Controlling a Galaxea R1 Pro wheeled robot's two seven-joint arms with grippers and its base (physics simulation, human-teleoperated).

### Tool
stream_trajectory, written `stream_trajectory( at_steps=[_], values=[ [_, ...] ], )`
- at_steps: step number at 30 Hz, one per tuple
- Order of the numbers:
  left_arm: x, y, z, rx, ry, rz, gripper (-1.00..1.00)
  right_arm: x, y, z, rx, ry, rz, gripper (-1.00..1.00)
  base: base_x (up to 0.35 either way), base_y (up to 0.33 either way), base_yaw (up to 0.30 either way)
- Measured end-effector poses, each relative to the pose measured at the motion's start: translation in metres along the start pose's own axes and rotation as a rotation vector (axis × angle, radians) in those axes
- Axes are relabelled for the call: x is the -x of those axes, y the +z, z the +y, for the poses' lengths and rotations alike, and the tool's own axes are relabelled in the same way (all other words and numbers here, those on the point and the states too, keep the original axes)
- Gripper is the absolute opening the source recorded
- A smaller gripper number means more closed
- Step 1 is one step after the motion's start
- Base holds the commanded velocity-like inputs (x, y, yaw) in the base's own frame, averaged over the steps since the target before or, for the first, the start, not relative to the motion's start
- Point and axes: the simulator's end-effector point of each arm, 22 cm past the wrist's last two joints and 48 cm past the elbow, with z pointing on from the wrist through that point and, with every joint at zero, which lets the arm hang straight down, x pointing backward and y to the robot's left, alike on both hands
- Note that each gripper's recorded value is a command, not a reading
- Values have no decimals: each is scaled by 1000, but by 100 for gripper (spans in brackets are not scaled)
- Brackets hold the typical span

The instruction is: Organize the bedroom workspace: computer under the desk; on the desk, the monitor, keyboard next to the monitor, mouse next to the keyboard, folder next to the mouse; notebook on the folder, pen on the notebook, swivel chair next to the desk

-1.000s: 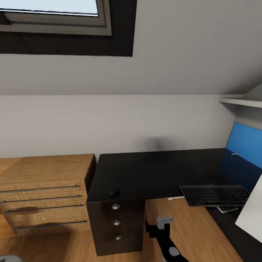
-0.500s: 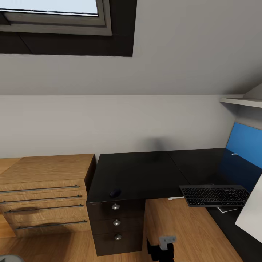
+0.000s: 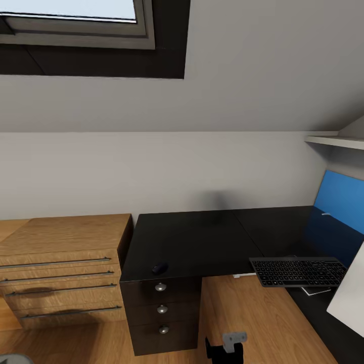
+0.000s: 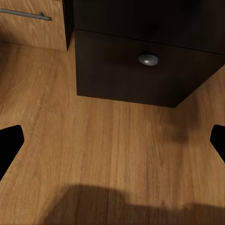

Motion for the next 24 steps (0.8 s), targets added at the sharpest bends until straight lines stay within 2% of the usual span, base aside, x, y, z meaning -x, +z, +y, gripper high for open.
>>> stream_trajectory(
  at_steps=[11,24],
  values=[
    [2,1,10,8,11,-4,100,-1,0,0,0,-2,2,100,0,0,0],
    [2,1,9,4,14,-2,100,-1,0,2,4,-1,3,100,0,0,0]
  ],
)
